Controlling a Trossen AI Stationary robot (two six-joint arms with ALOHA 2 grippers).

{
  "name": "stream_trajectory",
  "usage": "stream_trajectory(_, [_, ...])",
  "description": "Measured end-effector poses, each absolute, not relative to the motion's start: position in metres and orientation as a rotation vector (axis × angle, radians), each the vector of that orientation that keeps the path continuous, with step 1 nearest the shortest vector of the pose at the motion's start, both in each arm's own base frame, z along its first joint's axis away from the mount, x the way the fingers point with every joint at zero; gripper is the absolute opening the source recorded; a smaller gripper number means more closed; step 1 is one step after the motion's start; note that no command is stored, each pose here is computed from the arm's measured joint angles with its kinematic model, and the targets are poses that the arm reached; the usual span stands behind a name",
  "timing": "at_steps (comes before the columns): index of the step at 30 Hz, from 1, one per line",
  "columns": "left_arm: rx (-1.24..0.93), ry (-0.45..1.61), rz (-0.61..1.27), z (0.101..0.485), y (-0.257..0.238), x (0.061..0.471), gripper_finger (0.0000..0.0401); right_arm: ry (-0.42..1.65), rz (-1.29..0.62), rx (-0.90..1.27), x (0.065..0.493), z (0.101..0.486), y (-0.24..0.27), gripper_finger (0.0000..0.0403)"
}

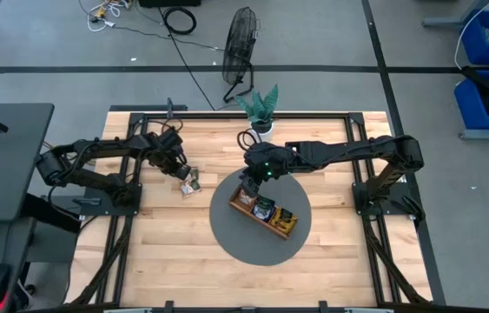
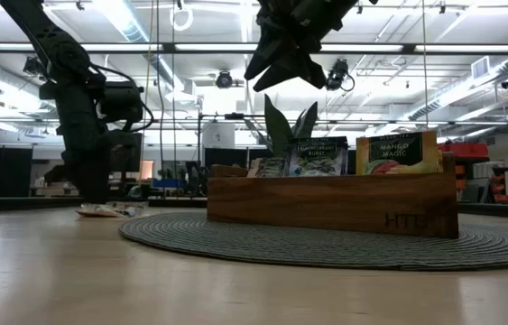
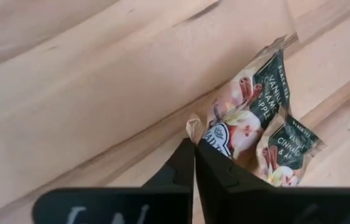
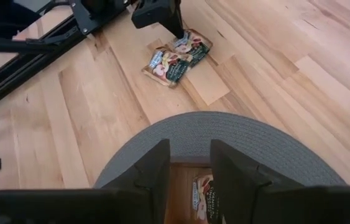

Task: Pick & Place Tea
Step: Put the brown tea bag into the left section of the wooden organizer

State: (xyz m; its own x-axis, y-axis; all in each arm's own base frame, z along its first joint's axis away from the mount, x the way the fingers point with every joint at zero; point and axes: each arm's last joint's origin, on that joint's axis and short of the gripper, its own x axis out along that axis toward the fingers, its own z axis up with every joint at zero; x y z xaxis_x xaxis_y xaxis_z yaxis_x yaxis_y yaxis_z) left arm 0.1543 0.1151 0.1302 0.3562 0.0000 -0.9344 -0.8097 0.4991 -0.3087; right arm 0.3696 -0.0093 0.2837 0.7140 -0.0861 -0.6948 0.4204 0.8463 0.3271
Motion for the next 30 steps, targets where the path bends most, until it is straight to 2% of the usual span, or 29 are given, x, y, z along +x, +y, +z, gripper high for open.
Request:
stream_trajectory(7, [-0.878, 1.01, 0.632, 0.15, 0.124, 0.165, 0.0003, 0.663, -0.306, 0.543, 0.373, 0.288, -0.012, 0.0123])
stream_trajectory(19, [-0.765, 0.7, 0.577, 0.236, 0.133, 0.188, 0.0002, 0.536, -0.326, 0.651, 0.379, 0.296, -0.021, 0.0123])
stream_trajectory(30, [-0.71, 0.501, 0.481, 0.301, 0.118, 0.197, 0.0002, 0.285, -0.335, 0.777, 0.377, 0.326, -0.046, 0.0123])
